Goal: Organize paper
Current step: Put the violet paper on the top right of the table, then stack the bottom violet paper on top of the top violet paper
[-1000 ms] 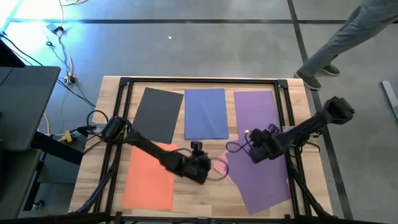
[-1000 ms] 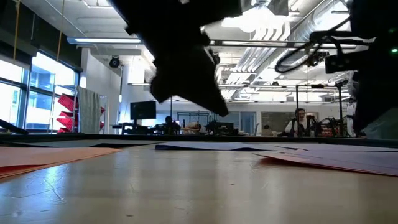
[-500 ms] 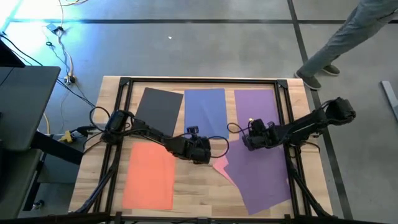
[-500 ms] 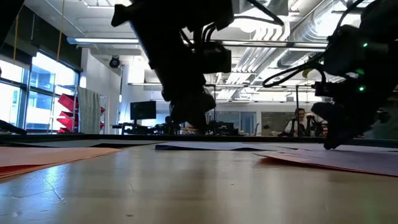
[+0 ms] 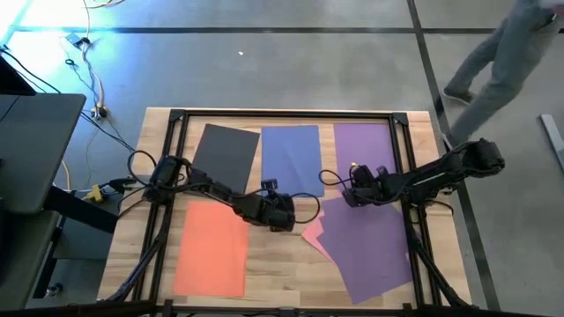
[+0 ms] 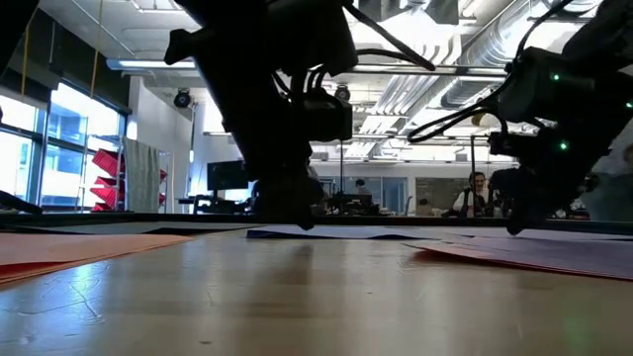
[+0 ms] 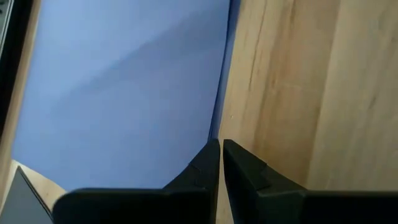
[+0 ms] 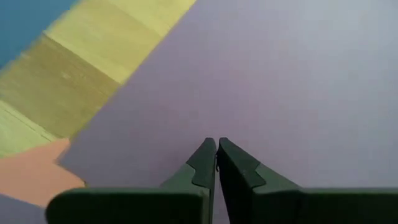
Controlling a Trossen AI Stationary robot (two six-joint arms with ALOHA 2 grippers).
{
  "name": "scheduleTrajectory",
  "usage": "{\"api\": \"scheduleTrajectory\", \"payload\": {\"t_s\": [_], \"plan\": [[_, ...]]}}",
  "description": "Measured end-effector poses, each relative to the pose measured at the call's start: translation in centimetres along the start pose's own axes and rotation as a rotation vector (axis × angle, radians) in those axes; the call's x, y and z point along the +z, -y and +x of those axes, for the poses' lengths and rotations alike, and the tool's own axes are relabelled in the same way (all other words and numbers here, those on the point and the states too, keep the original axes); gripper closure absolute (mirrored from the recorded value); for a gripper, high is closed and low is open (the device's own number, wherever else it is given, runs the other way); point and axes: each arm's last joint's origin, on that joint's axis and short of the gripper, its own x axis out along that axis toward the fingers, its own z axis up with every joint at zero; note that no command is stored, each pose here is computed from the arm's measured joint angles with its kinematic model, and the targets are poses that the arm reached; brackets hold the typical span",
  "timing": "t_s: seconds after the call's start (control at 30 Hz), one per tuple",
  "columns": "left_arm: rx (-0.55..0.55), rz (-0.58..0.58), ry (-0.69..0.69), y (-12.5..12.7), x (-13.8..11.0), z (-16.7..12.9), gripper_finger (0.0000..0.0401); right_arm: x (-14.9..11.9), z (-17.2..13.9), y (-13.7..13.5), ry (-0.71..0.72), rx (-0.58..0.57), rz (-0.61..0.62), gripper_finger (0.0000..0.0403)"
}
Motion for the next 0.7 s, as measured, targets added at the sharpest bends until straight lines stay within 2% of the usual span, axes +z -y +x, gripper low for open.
{"api": "scheduleTrajectory", "payload": {"t_s": [0.13,0.2,0.3,0.4,0.6,0.7], "plan": [[0.001,0.003,0.028,0.0,0.2,-1.3,0.0401,1.4,-2.0,-1.3,-0.003,0.017,-0.057,0.038],[-0.006,0.012,0.038,0.0,0.3,-2.2,0.0401,1.9,-3.4,-2.4,0.001,0.08,-0.071,0.0368],[-0.018,0.027,0.058,-0.1,0.3,-4.0,0.0401,1.1,-5.5,-4.1,-0.042,0.236,-0.101,0.0353],[-0.033,0.063,0.08,-0.1,0.3,-5.8,0.0401,-1.3,-7.0,-5.5,-0.124,0.369,-0.065,0.0352],[-0.067,0.081,0.137,-0.3,0.3,-9.0,0.0401,-7.5,-8.2,-7.4,-0.248,0.425,-0.005,0.0375],[-0.081,0.084,0.16,-0.1,0.2,-10.0,0.0401,-9.4,-8.7,-9.5,-0.269,0.483,0.017,0.0394]]}}
